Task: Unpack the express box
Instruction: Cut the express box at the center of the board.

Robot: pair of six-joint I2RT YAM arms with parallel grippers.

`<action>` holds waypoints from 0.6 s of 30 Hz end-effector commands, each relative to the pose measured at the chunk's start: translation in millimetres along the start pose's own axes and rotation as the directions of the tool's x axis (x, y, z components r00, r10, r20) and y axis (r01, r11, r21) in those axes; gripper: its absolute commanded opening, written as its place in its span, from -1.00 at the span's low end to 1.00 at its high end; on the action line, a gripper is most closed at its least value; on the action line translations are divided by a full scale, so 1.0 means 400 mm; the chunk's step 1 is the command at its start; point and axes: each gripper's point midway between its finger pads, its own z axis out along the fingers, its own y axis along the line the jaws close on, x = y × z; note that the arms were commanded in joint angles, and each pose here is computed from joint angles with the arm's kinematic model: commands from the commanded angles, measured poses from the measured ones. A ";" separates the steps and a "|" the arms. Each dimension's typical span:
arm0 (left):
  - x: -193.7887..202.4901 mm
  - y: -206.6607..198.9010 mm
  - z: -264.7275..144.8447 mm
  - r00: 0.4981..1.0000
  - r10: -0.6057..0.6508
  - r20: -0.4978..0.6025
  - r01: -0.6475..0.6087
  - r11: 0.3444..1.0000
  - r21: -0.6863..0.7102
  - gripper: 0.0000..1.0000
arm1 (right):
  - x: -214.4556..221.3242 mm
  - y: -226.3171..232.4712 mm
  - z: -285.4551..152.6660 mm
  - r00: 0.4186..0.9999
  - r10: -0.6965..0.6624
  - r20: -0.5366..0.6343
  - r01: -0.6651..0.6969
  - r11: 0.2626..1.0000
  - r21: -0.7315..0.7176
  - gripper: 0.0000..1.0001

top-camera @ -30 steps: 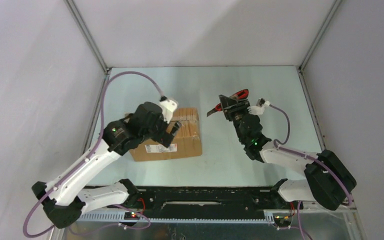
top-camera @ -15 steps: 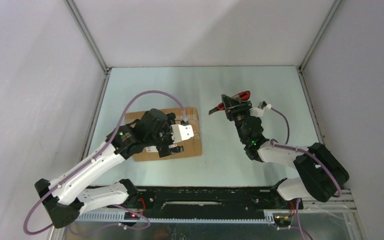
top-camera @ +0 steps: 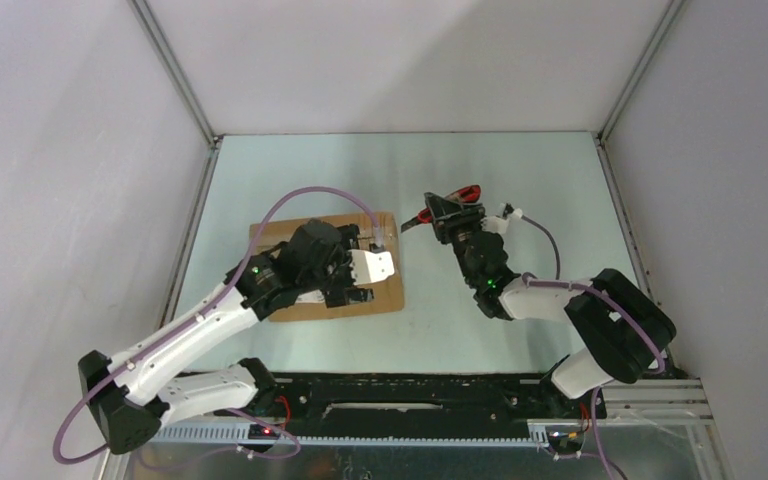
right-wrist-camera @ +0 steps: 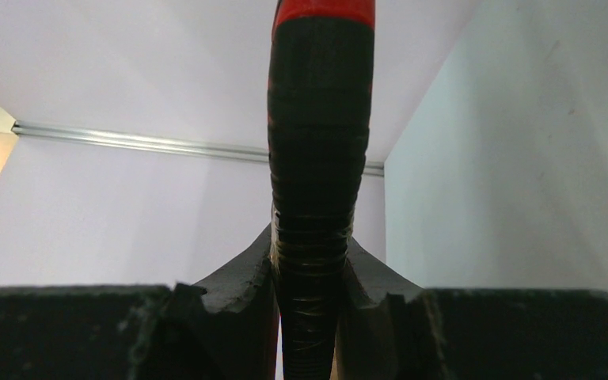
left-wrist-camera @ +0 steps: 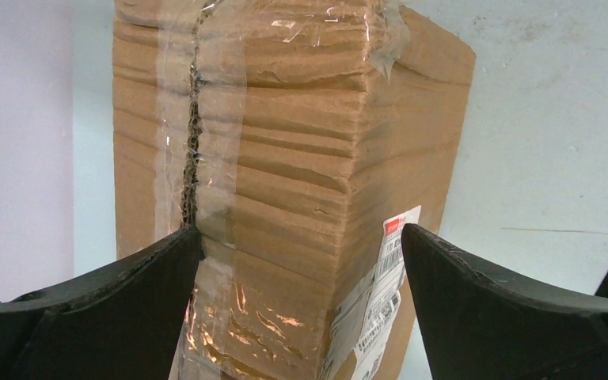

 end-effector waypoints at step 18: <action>0.006 -0.021 0.006 0.998 -0.046 0.033 0.047 0.998 -0.039 0.99 | 0.005 -0.015 0.068 0.982 0.064 0.177 -0.084 0.990 0.110 -1.00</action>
